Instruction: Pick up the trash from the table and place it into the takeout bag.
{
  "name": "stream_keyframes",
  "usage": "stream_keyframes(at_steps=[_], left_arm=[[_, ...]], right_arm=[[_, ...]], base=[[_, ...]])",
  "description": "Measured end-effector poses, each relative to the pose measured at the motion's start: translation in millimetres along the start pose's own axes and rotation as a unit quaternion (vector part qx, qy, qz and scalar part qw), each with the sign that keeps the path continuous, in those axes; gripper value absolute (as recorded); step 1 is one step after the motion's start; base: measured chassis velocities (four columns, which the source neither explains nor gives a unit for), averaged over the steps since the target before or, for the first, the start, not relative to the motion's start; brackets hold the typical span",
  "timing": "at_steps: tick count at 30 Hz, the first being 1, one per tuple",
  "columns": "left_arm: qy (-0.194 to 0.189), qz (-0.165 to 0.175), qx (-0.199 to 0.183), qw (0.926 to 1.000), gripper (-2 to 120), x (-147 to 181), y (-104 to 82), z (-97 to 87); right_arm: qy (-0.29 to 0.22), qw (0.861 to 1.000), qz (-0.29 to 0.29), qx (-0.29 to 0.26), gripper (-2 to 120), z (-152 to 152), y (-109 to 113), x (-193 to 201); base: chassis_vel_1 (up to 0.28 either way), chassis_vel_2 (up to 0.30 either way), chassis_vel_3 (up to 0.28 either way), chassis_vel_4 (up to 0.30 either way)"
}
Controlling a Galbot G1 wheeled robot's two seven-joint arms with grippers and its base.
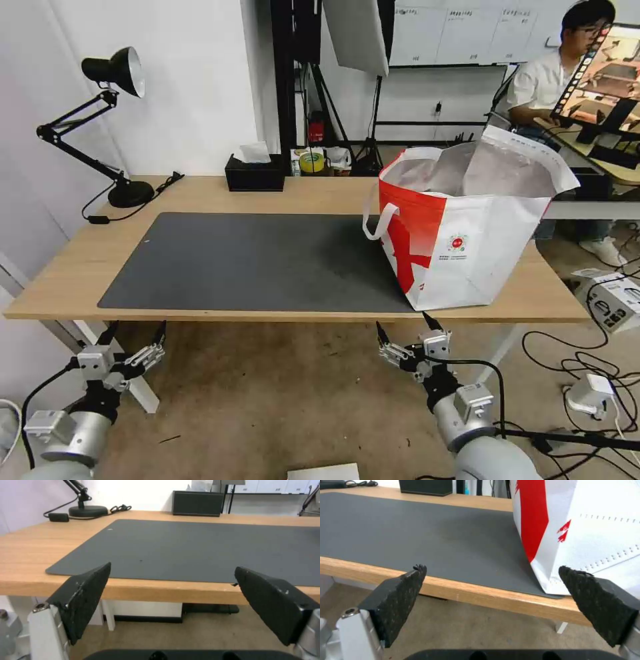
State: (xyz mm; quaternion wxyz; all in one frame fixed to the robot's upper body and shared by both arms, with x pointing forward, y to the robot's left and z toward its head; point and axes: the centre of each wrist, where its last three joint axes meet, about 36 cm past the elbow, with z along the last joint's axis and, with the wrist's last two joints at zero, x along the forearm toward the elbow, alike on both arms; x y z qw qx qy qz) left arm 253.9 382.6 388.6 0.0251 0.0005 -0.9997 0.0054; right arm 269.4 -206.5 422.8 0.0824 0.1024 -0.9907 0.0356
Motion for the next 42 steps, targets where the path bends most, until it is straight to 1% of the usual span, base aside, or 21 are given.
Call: stream_keyframes(at_steps=[42], left_arm=[[0.001, -0.003, -0.001, 1.0000, 100, -2.5, 1.1, -0.9]], right_arm=[[0.000, 1.000, 0.000, 0.000, 100, 0.0, 0.0, 0.0]], base=[[0.000, 0.000, 0.000, 0.000]])
